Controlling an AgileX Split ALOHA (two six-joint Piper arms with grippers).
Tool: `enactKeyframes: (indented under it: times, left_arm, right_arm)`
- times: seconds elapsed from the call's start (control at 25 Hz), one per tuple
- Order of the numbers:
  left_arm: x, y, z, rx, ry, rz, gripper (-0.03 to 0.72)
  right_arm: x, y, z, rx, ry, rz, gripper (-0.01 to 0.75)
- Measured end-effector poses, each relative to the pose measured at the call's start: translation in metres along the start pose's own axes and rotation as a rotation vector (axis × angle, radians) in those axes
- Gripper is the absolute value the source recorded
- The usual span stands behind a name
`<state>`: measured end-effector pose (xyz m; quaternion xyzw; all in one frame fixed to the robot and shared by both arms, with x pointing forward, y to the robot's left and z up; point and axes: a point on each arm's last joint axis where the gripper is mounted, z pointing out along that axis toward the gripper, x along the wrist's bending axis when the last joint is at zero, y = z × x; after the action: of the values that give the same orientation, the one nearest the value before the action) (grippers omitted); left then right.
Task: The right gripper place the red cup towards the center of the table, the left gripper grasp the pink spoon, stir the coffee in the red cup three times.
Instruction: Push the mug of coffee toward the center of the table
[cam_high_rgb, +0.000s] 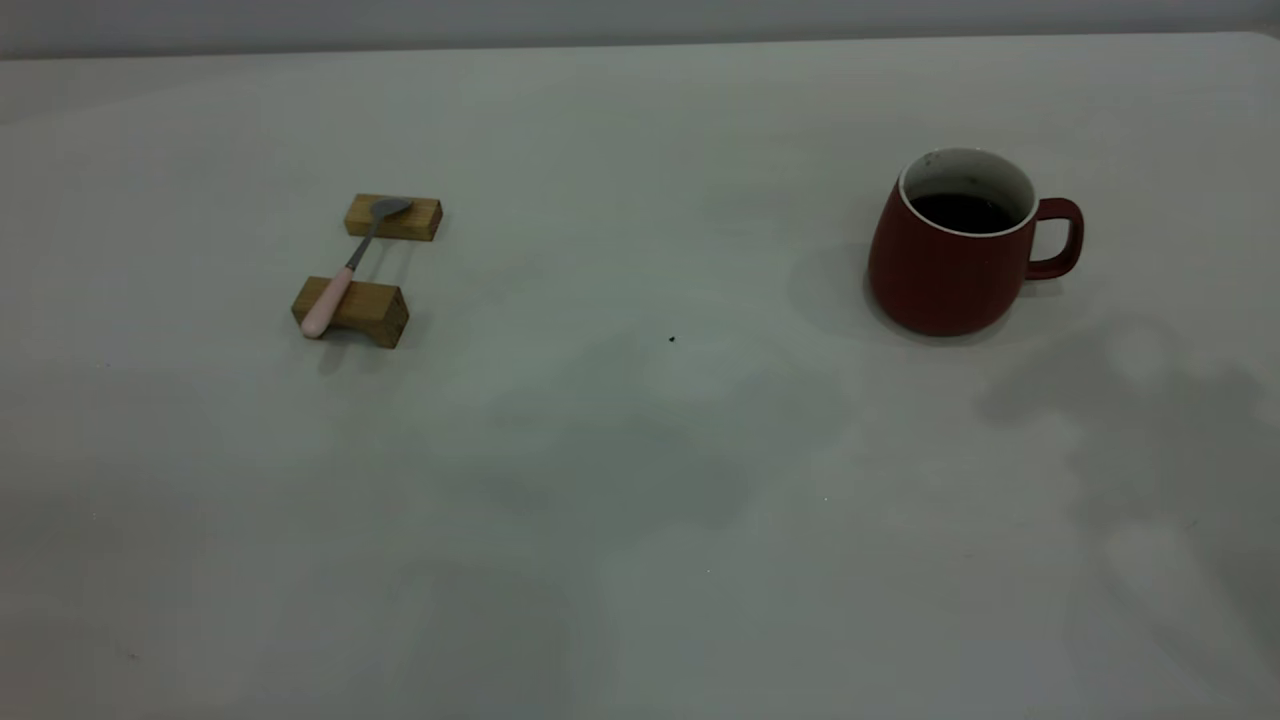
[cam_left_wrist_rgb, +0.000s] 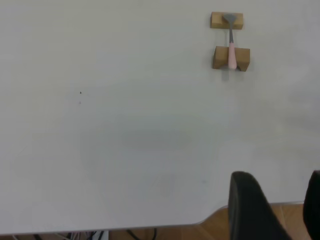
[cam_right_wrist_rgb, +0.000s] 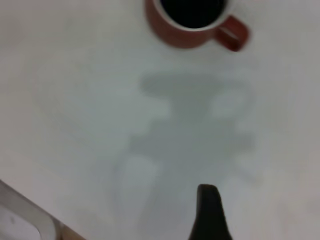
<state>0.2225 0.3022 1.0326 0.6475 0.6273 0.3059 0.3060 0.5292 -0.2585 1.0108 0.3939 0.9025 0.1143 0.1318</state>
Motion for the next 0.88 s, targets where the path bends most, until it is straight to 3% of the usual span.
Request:
enactKeyframes:
  times: [0.36,0.52,0.88]
  left_arm:
    - [0.000,0.000,0.000,0.000,0.000,0.000,0.347]
    - [0.000,0.000,0.000,0.000,0.000,0.000,0.347]
    - [0.000,0.000,0.000,0.000,0.000,0.000,0.347]
  right_arm:
    - [-0.023,0.034,0.121,0.130,0.123,-0.248,0.587]
    - [-0.030,0.035,0.154,0.149,0.107,-0.375,0.587]
    - [-0.037,0.040,0.184,0.074,0.023,-0.585,0.607]
